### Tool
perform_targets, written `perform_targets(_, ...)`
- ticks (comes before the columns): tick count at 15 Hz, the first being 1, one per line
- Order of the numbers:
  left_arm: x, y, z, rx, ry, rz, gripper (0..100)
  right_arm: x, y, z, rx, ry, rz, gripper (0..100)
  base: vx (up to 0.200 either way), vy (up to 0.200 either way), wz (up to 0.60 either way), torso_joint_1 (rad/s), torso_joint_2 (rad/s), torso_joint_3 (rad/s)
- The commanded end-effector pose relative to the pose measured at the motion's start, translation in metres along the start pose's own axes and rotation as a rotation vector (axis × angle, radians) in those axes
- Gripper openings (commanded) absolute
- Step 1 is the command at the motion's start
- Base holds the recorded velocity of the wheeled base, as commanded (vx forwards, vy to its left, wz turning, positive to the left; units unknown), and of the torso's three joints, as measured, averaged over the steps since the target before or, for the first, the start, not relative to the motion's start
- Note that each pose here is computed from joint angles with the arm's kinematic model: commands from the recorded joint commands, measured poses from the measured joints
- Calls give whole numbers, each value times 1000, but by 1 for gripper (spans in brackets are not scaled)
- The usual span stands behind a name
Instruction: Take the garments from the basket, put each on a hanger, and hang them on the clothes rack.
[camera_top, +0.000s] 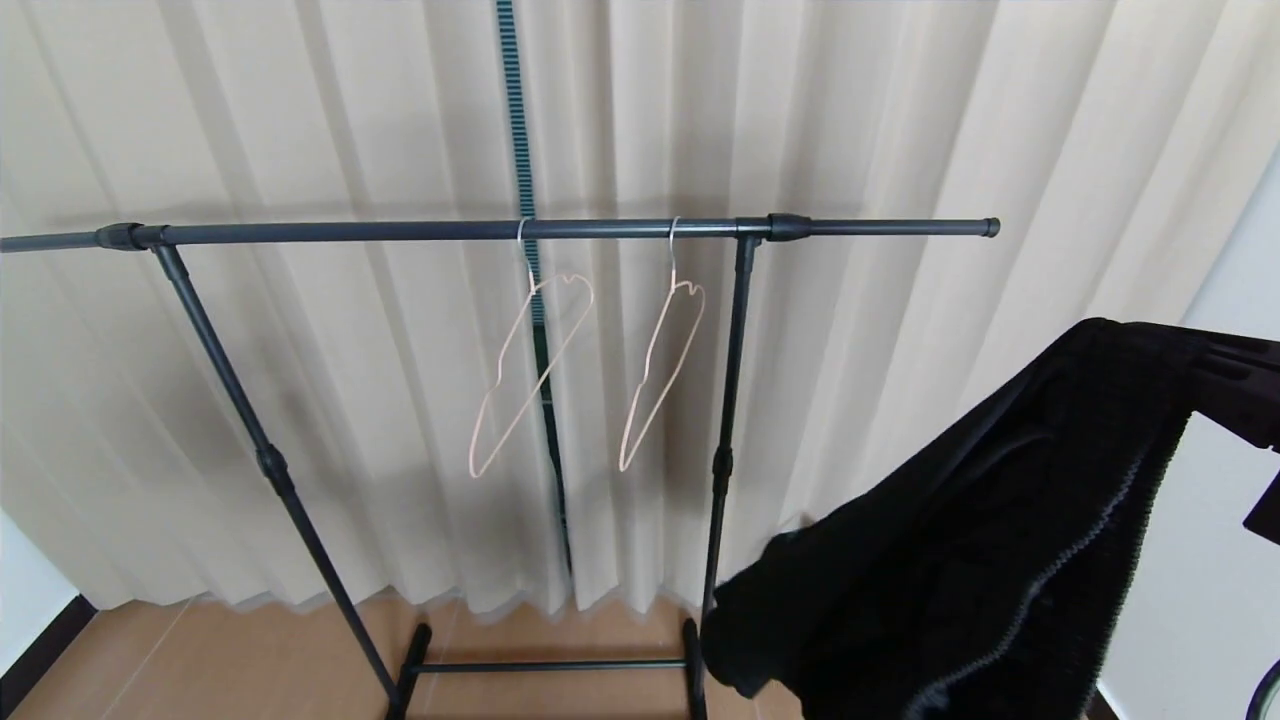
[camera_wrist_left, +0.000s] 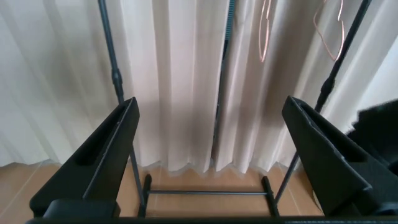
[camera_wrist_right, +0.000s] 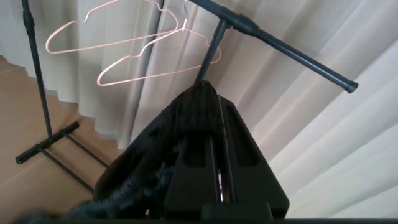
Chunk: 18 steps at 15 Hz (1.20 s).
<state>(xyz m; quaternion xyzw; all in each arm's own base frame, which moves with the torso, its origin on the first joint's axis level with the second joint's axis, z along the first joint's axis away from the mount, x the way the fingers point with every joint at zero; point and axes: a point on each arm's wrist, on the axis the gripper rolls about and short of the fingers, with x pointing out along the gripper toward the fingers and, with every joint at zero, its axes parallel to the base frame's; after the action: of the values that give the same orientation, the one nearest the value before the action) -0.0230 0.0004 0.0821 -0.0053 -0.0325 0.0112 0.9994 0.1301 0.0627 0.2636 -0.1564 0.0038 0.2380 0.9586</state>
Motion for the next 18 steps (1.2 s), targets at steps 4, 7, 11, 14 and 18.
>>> perform_targets(4, 0, 0, 0, -2, 0, 2, 100, 1, 0, -1, -1, 3, 3, 0, -50, 150, 0, 7, 5, 5)
perform_targets(7, 0, 0, 0, -2, 0, 2, 100, 1, 0, -1, -1, 3, 3, 0, -200, 0, 0, 1, 1, 1)
perform_targets(11, 0, 0, 0, -2, 0, 2, 100, 2, 1, -1, 0, 8, 4, 0, -200, 0, 0, 3, 4, 0)
perform_targets(14, 0, 0, 0, -2, 0, 2, 100, 2, 1, -2, 0, 14, 6, 0, 0, 0, 0, 0, 0, 0)
perform_targets(18, 0, 0, 0, 1, 0, 2, 100, 9, 3, -9, -1, 48, 15, 0, 0, 0, 0, 0, 0, 0)
